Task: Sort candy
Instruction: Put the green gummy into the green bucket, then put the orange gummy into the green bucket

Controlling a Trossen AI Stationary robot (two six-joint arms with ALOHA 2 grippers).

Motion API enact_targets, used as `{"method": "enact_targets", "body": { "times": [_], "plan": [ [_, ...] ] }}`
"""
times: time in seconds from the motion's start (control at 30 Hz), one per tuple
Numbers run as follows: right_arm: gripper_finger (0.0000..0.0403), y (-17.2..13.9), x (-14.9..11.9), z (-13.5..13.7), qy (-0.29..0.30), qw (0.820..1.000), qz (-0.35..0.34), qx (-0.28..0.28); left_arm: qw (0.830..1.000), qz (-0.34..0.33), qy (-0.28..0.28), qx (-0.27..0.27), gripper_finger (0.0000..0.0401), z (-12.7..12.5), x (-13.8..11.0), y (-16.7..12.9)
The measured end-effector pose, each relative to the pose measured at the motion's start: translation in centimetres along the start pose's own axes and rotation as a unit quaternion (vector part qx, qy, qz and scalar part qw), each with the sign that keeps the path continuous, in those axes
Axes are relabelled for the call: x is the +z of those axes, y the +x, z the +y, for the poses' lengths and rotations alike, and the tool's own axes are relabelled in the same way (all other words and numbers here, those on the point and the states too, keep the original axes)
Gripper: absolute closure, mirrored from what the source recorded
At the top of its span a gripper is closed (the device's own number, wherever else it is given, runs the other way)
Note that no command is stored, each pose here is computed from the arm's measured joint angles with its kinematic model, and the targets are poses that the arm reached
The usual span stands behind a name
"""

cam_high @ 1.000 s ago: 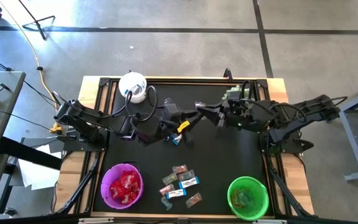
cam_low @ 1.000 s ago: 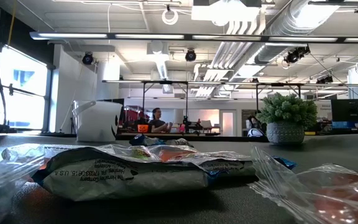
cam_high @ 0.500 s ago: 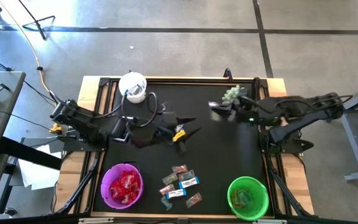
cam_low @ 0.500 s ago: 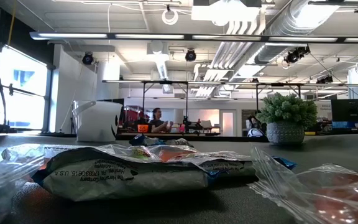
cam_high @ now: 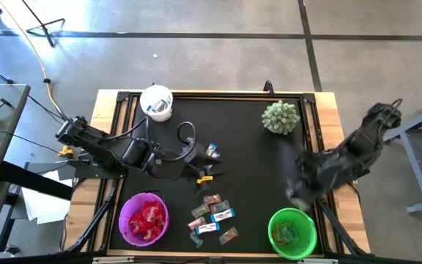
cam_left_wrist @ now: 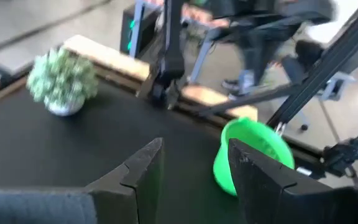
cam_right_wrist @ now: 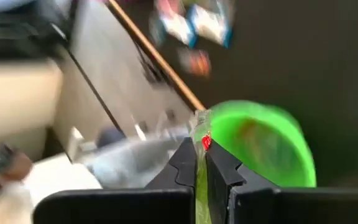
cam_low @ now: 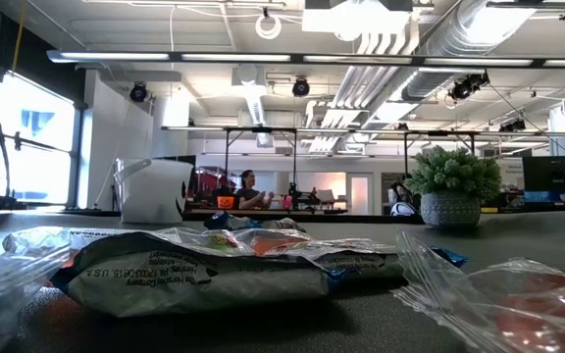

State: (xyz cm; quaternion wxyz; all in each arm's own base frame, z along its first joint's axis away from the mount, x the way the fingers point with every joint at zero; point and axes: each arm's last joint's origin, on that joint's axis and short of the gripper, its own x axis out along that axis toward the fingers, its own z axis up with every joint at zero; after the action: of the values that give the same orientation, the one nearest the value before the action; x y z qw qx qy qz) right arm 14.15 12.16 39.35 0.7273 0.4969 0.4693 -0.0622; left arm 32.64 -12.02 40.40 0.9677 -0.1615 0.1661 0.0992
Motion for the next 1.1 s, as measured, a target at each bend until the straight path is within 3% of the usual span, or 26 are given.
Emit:
{"method": "enact_targets", "body": {
  "times": [0.2,0.3,0.6,0.8,1.0,1.1],
  "plan": [
    [0.0398,3.4,-4.0,-0.1,0.028,0.989,0.077,-0.123,1.000,0.018,-0.010,0.013,0.0236,0.2,-0.4,0.0],
    [0.0386,5.3,-5.4,0.2,0.017,0.984,0.091,-0.154,1.000,0.017,-0.010,0.015,0.0236,0.3,-0.4,0.0],
    [0.0284,8.5,-6.6,0.6,0.018,0.966,0.159,-0.203,0.999,0.052,0.002,-0.004,0.0236,0.5,-0.8,0.1],
    [0.0253,8.4,-5.3,1.0,0.012,0.974,0.139,-0.177,0.990,0.135,0.027,-0.009,0.0236,1.4,-1.8,-0.3],
    [0.0266,8.0,-2.4,2.5,-0.060,0.995,0.032,-0.071,0.966,0.253,0.045,-0.022,0.0236,3.7,-2.5,0.1],
    [0.0274,8.2,-0.7,3.5,-0.083,0.996,-0.017,-0.025,0.952,0.294,0.089,-0.005,0.0236,4.4,-3.5,0.9]
  ]
}}
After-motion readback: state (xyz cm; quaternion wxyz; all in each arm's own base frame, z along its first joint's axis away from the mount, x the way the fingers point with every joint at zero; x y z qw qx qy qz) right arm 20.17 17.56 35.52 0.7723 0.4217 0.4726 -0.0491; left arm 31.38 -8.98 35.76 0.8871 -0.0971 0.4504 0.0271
